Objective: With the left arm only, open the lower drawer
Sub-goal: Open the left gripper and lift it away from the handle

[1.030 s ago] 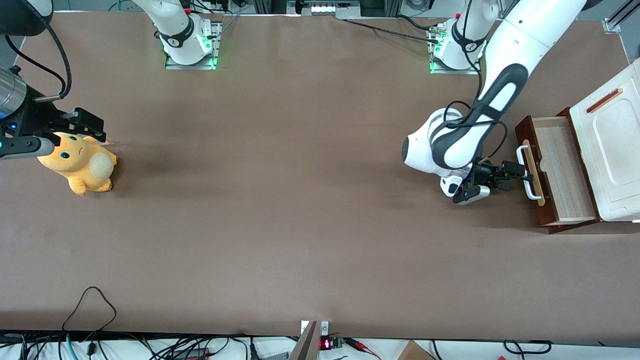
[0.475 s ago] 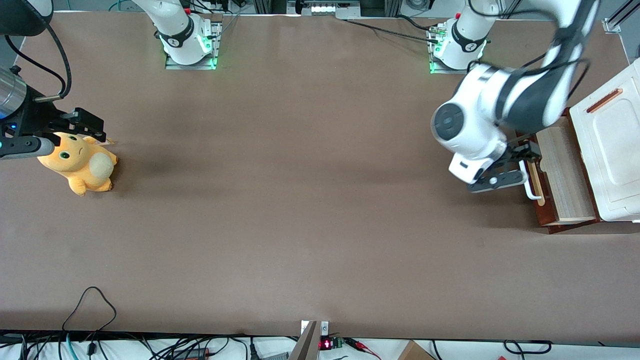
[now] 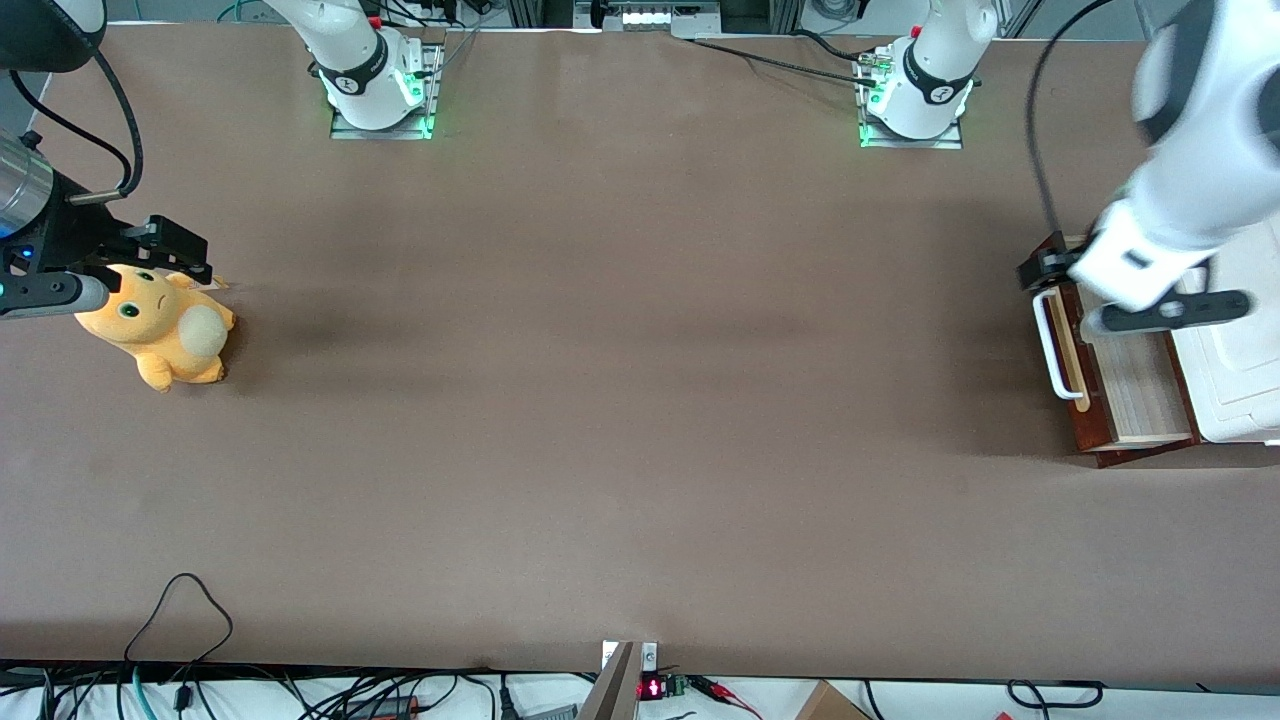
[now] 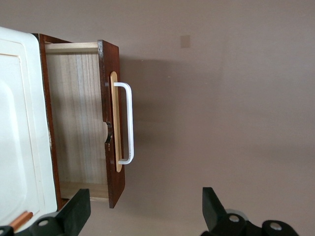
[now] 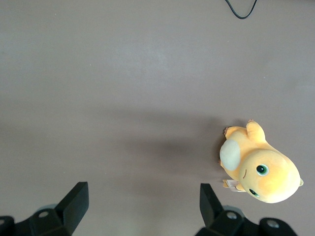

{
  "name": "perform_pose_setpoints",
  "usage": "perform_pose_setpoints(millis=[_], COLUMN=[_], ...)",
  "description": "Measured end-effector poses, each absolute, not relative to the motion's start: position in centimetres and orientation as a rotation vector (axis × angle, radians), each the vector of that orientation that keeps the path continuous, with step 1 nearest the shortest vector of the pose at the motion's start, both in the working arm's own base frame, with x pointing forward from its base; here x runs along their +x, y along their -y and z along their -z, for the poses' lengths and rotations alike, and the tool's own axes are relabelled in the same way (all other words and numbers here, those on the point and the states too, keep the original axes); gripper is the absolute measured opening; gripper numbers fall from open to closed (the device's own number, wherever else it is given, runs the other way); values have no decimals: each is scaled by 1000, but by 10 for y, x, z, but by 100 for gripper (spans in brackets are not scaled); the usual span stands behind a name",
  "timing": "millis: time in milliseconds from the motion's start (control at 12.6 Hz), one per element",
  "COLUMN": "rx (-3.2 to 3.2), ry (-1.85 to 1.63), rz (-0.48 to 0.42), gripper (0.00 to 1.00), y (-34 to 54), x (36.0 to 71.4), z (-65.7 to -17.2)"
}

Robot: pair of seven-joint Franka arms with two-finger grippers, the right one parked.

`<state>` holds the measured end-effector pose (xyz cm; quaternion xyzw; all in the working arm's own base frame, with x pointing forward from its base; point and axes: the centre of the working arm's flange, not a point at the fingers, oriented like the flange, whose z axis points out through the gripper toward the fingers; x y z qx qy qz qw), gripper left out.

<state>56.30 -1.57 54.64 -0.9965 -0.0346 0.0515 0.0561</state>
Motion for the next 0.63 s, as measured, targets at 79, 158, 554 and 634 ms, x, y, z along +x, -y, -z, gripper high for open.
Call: perform_pose_setpoints(millis=[79, 158, 554, 634], rx=[-3075, -3107, -3124, -3124], ry=[85, 52, -28, -31], rz=[-141, -123, -95, -92], gripper=[100, 100, 100, 100], y=[-1, -12, -8, -7], x=[559, 556, 552, 552], z=[-556, -564, -574, -575])
